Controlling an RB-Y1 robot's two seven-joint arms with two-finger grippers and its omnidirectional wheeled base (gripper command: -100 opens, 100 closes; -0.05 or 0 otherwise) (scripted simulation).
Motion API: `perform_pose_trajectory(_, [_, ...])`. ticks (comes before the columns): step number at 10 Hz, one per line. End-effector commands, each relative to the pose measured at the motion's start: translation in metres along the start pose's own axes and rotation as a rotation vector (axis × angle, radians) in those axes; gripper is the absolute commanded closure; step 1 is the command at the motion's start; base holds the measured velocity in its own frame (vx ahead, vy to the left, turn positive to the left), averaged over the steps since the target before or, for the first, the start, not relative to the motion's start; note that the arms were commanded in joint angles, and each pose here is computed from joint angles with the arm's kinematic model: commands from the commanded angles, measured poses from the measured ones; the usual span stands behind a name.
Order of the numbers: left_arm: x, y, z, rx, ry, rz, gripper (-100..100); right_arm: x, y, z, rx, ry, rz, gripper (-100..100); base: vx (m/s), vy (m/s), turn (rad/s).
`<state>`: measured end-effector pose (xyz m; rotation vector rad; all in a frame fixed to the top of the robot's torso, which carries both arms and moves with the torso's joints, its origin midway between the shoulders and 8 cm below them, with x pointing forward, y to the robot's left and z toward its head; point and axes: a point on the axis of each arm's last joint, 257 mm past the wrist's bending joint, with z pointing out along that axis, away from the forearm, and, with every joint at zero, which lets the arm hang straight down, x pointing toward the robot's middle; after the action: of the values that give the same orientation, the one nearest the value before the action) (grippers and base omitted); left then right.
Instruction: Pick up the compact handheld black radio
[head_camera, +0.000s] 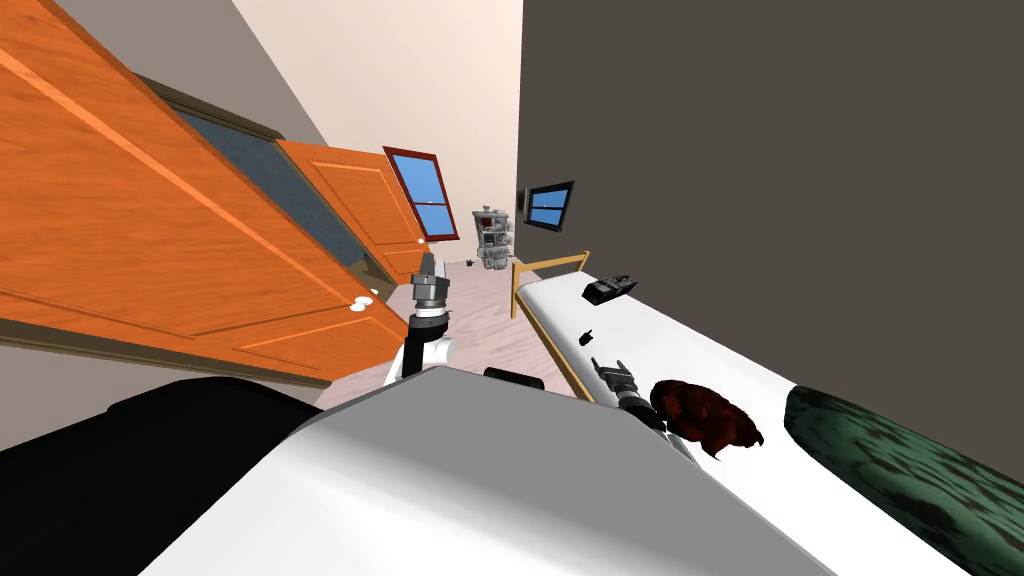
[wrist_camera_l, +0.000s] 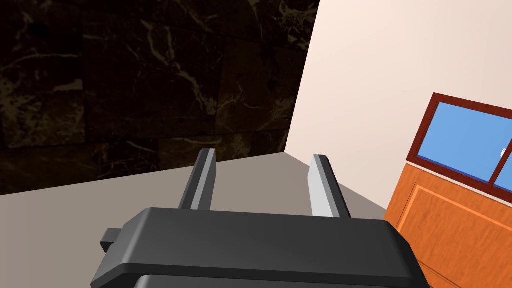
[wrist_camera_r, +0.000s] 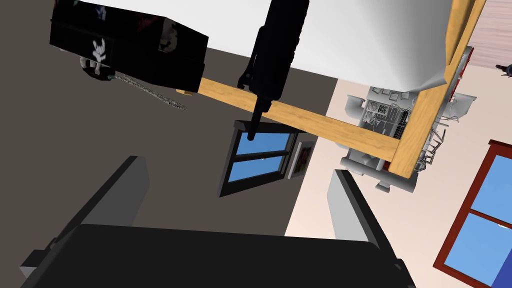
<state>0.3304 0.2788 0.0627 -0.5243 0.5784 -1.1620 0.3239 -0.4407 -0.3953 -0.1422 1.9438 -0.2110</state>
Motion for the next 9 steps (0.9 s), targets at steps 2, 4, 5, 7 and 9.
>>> perform_pose_trajectory(2, [0.000, 0.000, 0.000, 0.000, 0.000, 0.000, 0, 0.019, -0.008, -0.001, -0.008, 0.046, -0.060, -100, 0.210, 0.024, 0.042])
perform_pose_trajectory(4, [0.000, 0.000, 0.000, 0.000, 0.000, 0.000, 0, 0.032, -0.014, -0.002, -0.019, 0.077, -0.102, -100, 0.203, 0.011, 0.045])
perform_pose_trajectory(5, [0.000, 0.000, 0.000, 0.000, 0.000, 0.000, 0, 0.035, -0.015, -0.002, -0.024, 0.087, -0.115, -100, 0.223, 0.035, 0.052])
perform_pose_trajectory(7, [0.000, 0.000, 0.000, 0.000, 0.000, 0.000, 0, 0.033, -0.014, -0.002, -0.021, 0.080, -0.107, 0, 0.059, 0.009, 0.005])
perform_pose_trajectory(9, [0.000, 0.000, 0.000, 0.000, 0.000, 0.000, 0, 0.035, 0.010, 0.015, -0.057, 0.114, -0.114, -100, -0.021, -0.053, -0.032])
